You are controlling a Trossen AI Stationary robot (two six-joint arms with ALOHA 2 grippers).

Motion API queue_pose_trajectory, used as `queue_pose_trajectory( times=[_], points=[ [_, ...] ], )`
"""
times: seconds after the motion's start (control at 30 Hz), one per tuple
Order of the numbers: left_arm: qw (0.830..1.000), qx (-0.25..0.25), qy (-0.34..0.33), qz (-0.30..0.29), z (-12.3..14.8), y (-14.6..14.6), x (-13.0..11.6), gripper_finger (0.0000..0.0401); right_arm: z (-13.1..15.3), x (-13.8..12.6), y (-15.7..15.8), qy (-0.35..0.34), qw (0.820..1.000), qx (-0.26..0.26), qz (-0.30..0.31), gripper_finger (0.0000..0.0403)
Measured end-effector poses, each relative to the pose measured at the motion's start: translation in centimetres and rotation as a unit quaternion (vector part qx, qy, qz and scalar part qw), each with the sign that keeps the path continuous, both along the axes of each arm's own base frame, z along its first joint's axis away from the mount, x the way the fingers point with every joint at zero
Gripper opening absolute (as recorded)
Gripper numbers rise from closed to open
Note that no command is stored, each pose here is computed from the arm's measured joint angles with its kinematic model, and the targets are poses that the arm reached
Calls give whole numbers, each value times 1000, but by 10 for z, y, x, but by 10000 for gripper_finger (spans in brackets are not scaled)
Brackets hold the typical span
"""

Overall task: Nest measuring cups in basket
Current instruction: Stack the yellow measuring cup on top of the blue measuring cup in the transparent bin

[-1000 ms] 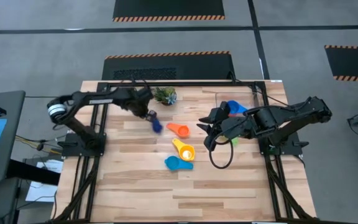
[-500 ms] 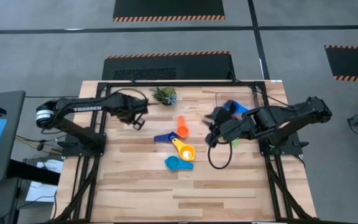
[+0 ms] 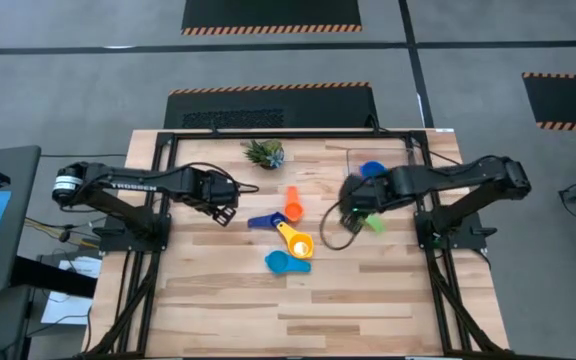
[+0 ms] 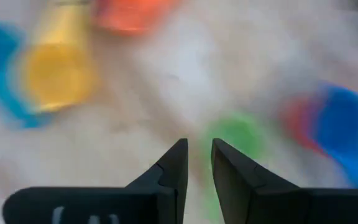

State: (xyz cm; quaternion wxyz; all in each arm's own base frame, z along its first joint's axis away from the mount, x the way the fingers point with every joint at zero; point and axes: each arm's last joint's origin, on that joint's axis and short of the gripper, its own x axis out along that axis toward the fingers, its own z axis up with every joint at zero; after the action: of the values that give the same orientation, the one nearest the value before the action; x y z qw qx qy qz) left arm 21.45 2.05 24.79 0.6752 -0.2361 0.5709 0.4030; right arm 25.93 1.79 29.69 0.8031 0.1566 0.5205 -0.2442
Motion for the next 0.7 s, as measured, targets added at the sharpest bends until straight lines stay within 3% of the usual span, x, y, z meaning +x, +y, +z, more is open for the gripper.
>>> queue_pose_trajectory(
  times=[0.07, 0.17, 0.3, 0.43, 0.7],
  points=[
    [1000, 0, 2, -6, 0, -1, 0, 0, -12, 18, 5, -37, 997, 29, 68, 95],
    [1000, 0, 15, -16, 0, -5, -2, 0, -23, 37, 7, -66, 991, 22, 115, 95],
    [999, 11, 29, -41, 4, -16, -9, 0, -43, 53, 8, -35, 981, -15, 192, 95],
    [998, 17, 3, -59, 13, -30, -17, 0, -67, 68, 13, 0, 958, -37, 284, 94],
    [996, 42, -68, -38, 30, -47, -37, 0, -99, 92, 29, 18, 917, -55, 394, 94]
  ],
)
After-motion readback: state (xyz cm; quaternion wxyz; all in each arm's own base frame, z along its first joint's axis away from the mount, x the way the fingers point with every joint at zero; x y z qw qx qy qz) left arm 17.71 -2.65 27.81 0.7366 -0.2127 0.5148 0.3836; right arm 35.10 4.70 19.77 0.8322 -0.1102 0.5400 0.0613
